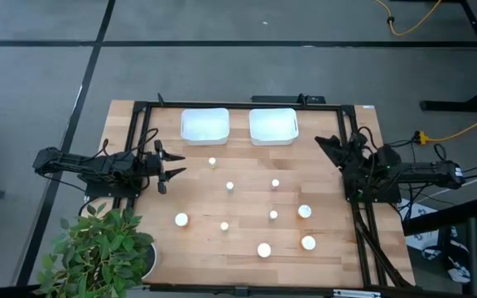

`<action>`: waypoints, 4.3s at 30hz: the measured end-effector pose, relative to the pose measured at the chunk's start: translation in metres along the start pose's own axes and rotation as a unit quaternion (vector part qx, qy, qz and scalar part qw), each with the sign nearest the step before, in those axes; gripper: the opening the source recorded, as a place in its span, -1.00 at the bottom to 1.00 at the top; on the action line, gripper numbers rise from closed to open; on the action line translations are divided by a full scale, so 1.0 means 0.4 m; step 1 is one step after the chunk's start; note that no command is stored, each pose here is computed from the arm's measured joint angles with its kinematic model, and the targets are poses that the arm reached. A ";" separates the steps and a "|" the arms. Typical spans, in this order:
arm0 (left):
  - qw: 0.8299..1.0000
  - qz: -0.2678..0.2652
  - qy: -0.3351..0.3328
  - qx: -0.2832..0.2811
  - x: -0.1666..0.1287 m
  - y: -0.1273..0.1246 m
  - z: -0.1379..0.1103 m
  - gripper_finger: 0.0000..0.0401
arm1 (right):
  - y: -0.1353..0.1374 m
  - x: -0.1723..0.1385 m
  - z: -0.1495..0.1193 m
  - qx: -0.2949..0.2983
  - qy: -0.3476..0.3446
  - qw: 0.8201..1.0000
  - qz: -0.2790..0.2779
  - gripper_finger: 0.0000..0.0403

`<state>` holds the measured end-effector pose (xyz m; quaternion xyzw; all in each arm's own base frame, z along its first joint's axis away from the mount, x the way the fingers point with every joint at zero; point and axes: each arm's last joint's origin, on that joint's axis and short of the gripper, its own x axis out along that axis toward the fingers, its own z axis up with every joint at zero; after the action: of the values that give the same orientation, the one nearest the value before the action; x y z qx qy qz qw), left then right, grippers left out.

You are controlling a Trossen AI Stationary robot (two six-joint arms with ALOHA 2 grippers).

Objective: Pick and place medicine bottles into bin by pill shape (circle, oval)
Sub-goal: Put the pink pill bottle into the right white bin

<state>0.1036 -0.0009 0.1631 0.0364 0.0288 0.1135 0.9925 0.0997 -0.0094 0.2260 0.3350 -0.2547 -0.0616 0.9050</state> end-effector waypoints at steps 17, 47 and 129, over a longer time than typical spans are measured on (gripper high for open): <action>1.000 0.000 -0.001 -0.004 0.000 0.000 0.001 -0.17 | 0.116 0.154 0.080 -0.027 0.261 0.939 -0.222 0.39; 1.000 0.000 -0.001 -0.004 0.000 0.000 0.001 -0.17 | -0.008 0.318 -0.261 0.132 0.542 0.717 -0.418 0.39; 1.000 0.000 0.000 -0.003 0.000 0.000 0.000 -0.17 | -0.012 0.639 -0.174 -0.163 0.605 0.626 -0.465 -0.41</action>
<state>0.1036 -0.0009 0.1632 0.0333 0.0281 0.1138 0.9926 0.3553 -0.0452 0.2854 0.2179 0.5538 -0.2980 0.7463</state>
